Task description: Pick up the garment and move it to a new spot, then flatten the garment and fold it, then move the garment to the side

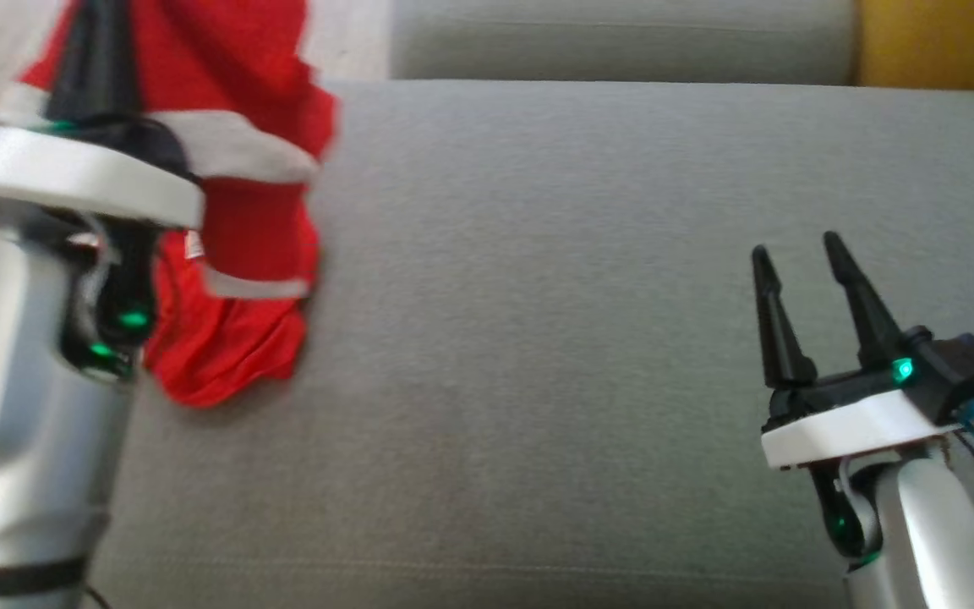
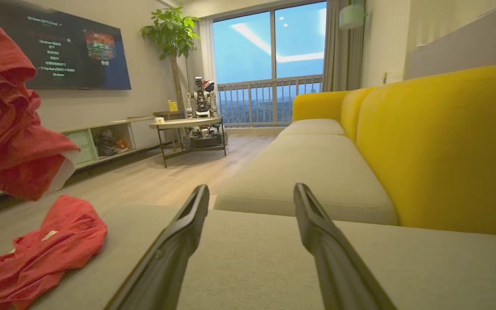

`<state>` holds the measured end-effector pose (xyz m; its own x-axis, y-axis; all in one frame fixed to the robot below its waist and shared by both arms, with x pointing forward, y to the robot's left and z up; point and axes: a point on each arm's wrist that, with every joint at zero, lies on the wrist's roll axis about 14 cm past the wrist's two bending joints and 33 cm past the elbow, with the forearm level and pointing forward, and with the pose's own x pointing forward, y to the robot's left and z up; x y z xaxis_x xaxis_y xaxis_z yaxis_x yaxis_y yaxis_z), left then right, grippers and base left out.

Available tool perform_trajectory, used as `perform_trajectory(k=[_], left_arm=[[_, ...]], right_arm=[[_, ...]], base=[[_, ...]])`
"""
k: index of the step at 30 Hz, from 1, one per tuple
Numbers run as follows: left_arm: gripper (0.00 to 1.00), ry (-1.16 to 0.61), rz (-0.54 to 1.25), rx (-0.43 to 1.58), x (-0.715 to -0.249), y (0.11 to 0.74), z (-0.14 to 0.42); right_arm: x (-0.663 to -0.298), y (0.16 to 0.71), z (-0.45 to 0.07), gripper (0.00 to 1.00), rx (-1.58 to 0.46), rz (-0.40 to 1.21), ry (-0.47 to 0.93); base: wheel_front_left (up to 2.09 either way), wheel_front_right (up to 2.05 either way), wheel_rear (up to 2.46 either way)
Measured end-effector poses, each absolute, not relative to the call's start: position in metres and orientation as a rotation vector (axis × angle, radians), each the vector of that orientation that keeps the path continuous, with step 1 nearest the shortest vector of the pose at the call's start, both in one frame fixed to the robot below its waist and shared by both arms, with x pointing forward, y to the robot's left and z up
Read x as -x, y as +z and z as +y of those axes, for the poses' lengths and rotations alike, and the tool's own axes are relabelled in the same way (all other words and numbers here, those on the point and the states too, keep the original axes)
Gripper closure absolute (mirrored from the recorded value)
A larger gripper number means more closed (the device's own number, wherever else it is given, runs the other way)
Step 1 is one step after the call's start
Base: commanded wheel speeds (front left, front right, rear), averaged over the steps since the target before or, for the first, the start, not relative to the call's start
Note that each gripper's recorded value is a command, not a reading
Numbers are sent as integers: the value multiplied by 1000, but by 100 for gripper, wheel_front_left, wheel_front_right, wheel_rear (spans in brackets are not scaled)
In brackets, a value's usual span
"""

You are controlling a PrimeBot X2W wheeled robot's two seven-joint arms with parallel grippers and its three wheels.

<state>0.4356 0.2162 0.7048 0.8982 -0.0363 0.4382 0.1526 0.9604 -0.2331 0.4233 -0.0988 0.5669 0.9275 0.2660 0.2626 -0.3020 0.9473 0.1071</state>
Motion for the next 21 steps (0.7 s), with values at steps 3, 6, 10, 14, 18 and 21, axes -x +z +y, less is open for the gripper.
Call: perform_trajectory(k=[3, 6, 10, 14, 18, 21], left_arm=[[100, -177, -432, 320, -435, 705, 179], [100, -257, -387, 349, -437, 694, 141], [100, -367, -341, 373, -445, 684, 91], [100, -490, -277, 414, -451, 670, 32], [100, -591, -218, 461, -452, 654, -22], [100, -586, -259, 430, -461, 655, -45]], right_arm=[[-418, 577, -120, 0, -139, -281, 236], [-410, 587, -143, 0, -134, -314, 178], [-400, 605, -171, 0, -131, -371, 105], [-386, 614, -197, 0, -137, -403, 38], [-366, 625, -220, 0, -105, -438, -29], [-352, 634, -237, 0, -82, -466, -82]], base=[[0, 0, 0], [0, 0, 0], [0, 0, 0], [0, 0, 0], [0, 0, 0], [0, 0, 0]])
